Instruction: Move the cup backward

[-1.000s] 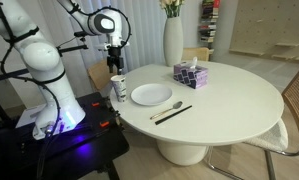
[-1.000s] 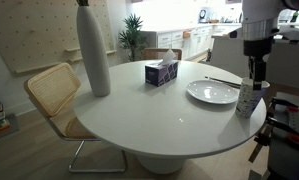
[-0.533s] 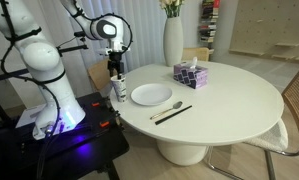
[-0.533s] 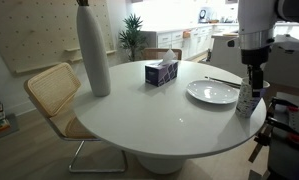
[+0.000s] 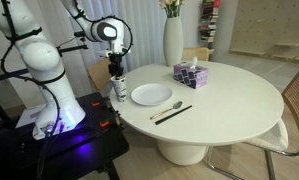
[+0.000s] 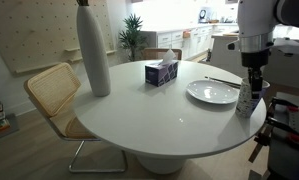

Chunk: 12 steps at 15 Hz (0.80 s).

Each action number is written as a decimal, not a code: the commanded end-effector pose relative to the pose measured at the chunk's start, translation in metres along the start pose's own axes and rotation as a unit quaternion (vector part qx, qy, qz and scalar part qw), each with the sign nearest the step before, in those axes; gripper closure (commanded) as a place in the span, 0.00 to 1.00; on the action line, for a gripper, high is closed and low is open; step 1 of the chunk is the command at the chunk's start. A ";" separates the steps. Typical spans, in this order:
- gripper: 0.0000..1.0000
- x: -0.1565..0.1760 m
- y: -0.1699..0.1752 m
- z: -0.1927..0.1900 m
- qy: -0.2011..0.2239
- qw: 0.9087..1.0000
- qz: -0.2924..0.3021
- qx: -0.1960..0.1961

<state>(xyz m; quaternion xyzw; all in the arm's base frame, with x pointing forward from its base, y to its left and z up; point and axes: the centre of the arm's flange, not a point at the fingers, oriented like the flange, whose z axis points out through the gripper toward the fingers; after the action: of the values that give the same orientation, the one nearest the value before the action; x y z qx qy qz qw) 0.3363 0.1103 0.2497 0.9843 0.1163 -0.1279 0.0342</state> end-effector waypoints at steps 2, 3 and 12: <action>0.88 -0.002 -0.001 0.005 0.007 1.000 0.010 0.001; 0.95 -0.002 -0.001 0.006 0.006 1.000 0.011 0.001; 0.99 -0.006 -0.001 -0.015 0.008 1.000 0.013 -0.016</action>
<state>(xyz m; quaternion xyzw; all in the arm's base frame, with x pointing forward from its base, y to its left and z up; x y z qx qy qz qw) 0.3357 0.1101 0.2497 0.9842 0.1169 -0.1279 0.0349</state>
